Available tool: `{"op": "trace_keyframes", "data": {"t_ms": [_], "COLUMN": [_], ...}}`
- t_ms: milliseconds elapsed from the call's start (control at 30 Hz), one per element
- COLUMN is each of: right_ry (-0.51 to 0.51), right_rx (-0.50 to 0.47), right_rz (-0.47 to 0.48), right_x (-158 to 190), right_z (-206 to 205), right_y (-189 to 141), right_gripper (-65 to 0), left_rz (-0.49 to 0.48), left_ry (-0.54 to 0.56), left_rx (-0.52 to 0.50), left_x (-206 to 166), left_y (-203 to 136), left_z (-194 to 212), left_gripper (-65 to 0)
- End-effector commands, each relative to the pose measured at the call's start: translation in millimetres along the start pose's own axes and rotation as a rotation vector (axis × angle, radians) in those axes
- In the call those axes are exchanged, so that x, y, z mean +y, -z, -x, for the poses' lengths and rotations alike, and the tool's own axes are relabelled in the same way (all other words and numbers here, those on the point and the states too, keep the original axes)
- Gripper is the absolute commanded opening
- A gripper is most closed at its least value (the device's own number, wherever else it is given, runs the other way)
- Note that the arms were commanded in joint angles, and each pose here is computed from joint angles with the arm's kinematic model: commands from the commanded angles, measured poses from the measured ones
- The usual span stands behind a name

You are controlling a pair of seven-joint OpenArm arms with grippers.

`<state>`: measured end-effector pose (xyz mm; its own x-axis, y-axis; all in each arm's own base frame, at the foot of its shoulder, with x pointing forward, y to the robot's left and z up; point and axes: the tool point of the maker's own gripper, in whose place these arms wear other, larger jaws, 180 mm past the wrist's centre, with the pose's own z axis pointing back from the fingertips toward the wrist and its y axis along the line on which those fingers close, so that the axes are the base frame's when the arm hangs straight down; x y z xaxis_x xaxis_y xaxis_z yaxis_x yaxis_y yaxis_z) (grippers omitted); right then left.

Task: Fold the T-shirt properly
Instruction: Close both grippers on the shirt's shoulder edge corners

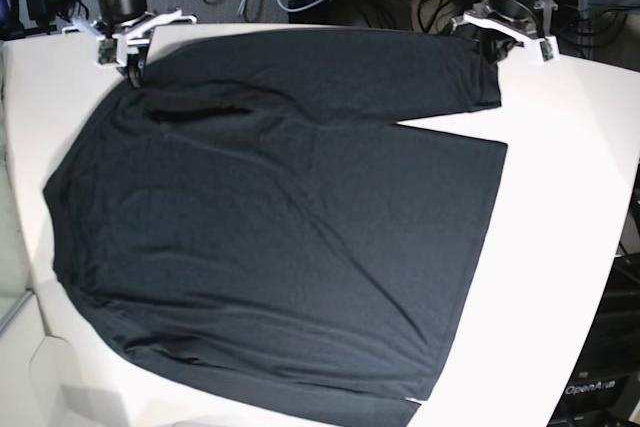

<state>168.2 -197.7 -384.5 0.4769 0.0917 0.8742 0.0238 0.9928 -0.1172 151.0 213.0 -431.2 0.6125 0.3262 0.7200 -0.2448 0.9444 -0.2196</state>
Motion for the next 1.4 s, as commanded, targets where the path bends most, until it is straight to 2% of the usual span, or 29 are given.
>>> {"op": "trace_keyframes", "data": {"t_ms": [0,133,300,400,733,1033,1367], "right_ry": [-0.009,-0.005,0.006,0.008,0.006,0.059,0.07], "right_rx": [-0.041,-0.003,0.092,0.089,0.086,0.074,0.116], "right_rz": [-0.003,0.0,0.006,0.007,0.014,0.17,0.17], "right_x": [-2,-3,-3,-3,-4,-50,-49], "right_z": [-11,-5,1,-1,-2,-4,13], "right_y": [-2,1,17,19,20,24,24], "right_gripper": [-63.5,-62.7,-52.8,-47.9,-37.7,-37.0,-37.0], "left_rz": [0.005,0.005,0.005,0.005,0.006,0.006,0.006], "left_ry": [0.006,0.006,0.006,0.006,0.008,0.009,0.009], "left_rx": [-0.001,-0.001,-0.001,-0.001,-0.001,-0.001,-0.001], "left_x": [-1,-1,-1,-1,-1,-1,-1], "left_y": [-2,-2,-2,-2,-2,-2,-2], "left_z": [-2,-2,-2,-2,-2,-2,-2], "left_gripper": [-65.0,-65.0,-65.0,-65.0,-65.0,-65.0,-65.0]}}
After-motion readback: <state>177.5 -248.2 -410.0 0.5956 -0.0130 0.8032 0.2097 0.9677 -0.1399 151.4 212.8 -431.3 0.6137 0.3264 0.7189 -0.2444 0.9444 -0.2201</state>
